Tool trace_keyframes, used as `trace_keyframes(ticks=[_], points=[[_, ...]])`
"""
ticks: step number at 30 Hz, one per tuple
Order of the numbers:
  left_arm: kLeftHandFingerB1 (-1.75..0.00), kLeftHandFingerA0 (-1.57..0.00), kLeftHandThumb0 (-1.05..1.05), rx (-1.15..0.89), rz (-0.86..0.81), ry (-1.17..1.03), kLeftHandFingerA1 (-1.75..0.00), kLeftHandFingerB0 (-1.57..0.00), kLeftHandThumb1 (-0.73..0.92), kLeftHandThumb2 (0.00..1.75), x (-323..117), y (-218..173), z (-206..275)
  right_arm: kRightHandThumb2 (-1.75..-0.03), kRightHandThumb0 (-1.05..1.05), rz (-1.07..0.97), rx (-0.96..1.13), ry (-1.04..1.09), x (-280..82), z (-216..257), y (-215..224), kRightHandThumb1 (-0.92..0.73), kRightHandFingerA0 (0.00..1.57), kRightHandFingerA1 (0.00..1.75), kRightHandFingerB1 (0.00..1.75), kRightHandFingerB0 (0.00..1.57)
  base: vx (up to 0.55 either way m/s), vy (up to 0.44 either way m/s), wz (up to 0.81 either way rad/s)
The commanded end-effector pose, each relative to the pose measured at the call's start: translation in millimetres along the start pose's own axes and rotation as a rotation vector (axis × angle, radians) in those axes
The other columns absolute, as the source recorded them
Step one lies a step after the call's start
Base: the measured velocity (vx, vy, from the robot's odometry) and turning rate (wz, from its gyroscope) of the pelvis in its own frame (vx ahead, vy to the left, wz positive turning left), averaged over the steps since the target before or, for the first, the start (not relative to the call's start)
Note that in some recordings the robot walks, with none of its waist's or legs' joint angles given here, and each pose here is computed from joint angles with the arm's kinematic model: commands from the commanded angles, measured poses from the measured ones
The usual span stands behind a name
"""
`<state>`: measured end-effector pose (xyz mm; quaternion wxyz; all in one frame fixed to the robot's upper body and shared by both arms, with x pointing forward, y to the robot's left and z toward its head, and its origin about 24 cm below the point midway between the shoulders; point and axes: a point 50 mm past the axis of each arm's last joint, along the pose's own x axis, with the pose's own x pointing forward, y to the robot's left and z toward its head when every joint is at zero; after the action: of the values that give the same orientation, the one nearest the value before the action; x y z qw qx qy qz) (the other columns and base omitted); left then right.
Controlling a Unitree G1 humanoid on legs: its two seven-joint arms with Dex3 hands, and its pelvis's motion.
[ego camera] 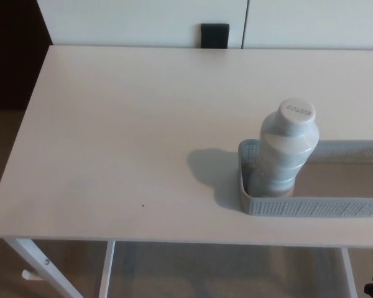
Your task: The robot walk up to a desk on which a bottle is kept on the left hand side and a container is kept on the right hand side. The robot uses its left hand to pick up the bottle and places it in the container.
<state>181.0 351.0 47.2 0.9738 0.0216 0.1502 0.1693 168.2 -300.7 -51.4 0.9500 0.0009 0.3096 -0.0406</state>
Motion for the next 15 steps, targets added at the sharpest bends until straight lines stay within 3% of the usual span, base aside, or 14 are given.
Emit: trace_keyframes(ticks=[1, 2, 3, 4, 5, 6, 7, 8, 9, 10, 13, 14, 15], points=[[-0.36, -0.45, -0.44, 0.124, 0.361, 0.475, -0.44, -0.37, 0.57, 0.57, -102.8, 92.5, -145.5, -0.54, -0.41, -0.106, 0.013, 0.067, -14.3, -12.3, -29.6, -0.50, 0.64, 0.59, 0.51, 0.52, 0.00, 0.000, 0.00], [-0.36, -0.45, -0.44, 0.167, 0.342, 0.521, -0.44, -0.37, 0.57, 0.57, -103.6, 89.6, -152.1, -0.54, -0.41, -0.107, 0.013, 0.065, -13.8, -11.3, -29.5, -0.50, 0.64, 0.59, 0.51, 0.52, 0.00, 0.000, 0.00], [-0.35, -0.47, -0.39, 0.188, 0.325, 0.559, -0.60, -0.36, 0.57, 0.57, -105.2, 86.7, -157.0, -0.54, -0.40, -0.106, 0.012, 0.065, -13.6, -10.9, -29.5, -0.50, 0.64, 0.58, 0.51, 0.53, 0.00, 0.000, 0.00], [-0.35, -0.47, -0.39, 0.197, 0.315, 0.580, -0.60, -0.36, 0.57, 0.57, -106.3, 85.1, -159.8, -0.54, -0.40, -0.105, 0.011, 0.066, -13.5, -10.8, -29.6, -0.50, 0.64, 0.58, 0.51, 0.53, 0.00, 0.000, 0.00], [-0.36, -0.57, -0.30, 0.193, 0.297, 0.615, -0.75, -0.36, 0.55, 0.56, -106.1, 82.6, -164.1, -0.54, -0.42, -0.102, 0.007, 0.064, -12.6, -9.6, -29.6, -0.50, 0.63, 0.58, 0.51, 0.53, 0.00, 0.000, 0.00], [-0.53, -0.45, -0.21, 0.214, 0.263, 0.645, -0.67, -0.21, 0.37, 0.88, -105.4, 79.7, -167.4, -0.54, -0.41, -0.100, 0.008, 0.062, -11.9, -8.8, -29.2, -0.49, 0.62, 0.59, 0.52, 0.53, 0.00, 0.000, 0.00], [-0.53, -0.45, -0.21, 0.227, 0.241, 0.661, -0.67, -0.21, 0.37, 0.88, -104.8, 78.3, -169.1, -0.54, -0.41, -0.099, 0.009, 0.060, -11.4, -8.3, -28.9, -0.49, 0.62, 0.59, 0.52, 0.53, 0.00, 0.000, 0.00], [-0.36, -0.32, -0.40, 0.254, 0.189, 0.672, -0.44, -0.31, 0.54, 0.56, -103.7, 75.2, -169.9, -0.82, -0.45, -0.104, 0.006, 0.060, -10.7, -7.5, -29.1, -0.34, 0.62, 0.70, 0.60, 0.44, 0.00, 0.000, 0.00], [-0.36, -0.32, -0.40, 0.273, 0.154, 0.674, -0.44, -0.31, 0.54, 0.56, -103.1, 73.4, -170.3, -0.82, -0.45, -0.108, 0.004, 0.060, -10.3, -7.1, -29.2, -0.34, 0.62, 0.70, 0.60, 0.44, 0.00, 0.000, 0.00], [-0.41, -0.18, -0.55, 0.258, 0.102, 0.668, -0.42, -0.23, 0.42, 0.70, -102.8, 70.7, -169.1, -0.82, -0.44, -0.109, 0.004, 0.060, -9.8, -6.7, -29.4, -0.33, 0.63, 0.71, 0.60, 0.44, 0.00, 0.000, 0.00], [-0.40, -0.14, -0.58, 0.223, 0.027, 0.649, -0.40, -0.20, 0.42, 0.71, -101.0, 67.2, -166.7, -0.81, -0.45, -0.110, 0.008, 0.058, -8.8, -6.0, -29.4, -0.33, 0.65, 0.72, 0.61, 0.46, 0.00, 0.000, 0.00], [-0.40, -0.14, -0.58, 0.219, 0.017, 0.644, -0.40, -0.20, 0.42, 0.71, -99.7, 66.8, -166.2, -0.81, -0.45, -0.112, 0.010, 0.057, -8.4, -5.7, -29.3, -0.33, 0.65, 0.72, 0.61, 0.46, 0.00, 0.000, 0.00], [-0.28, -0.16, -0.59, 0.205, -0.065, 0.623, -0.31, -0.20, 0.55, 0.57, -97.2, 63.2, -162.4, -0.82, -0.47, -0.109, 0.002, 0.058, -8.6, -6.3, -28.7, -0.35, 0.60, 0.69, 0.60, 0.45, 0.00, 0.000, 0.00]])
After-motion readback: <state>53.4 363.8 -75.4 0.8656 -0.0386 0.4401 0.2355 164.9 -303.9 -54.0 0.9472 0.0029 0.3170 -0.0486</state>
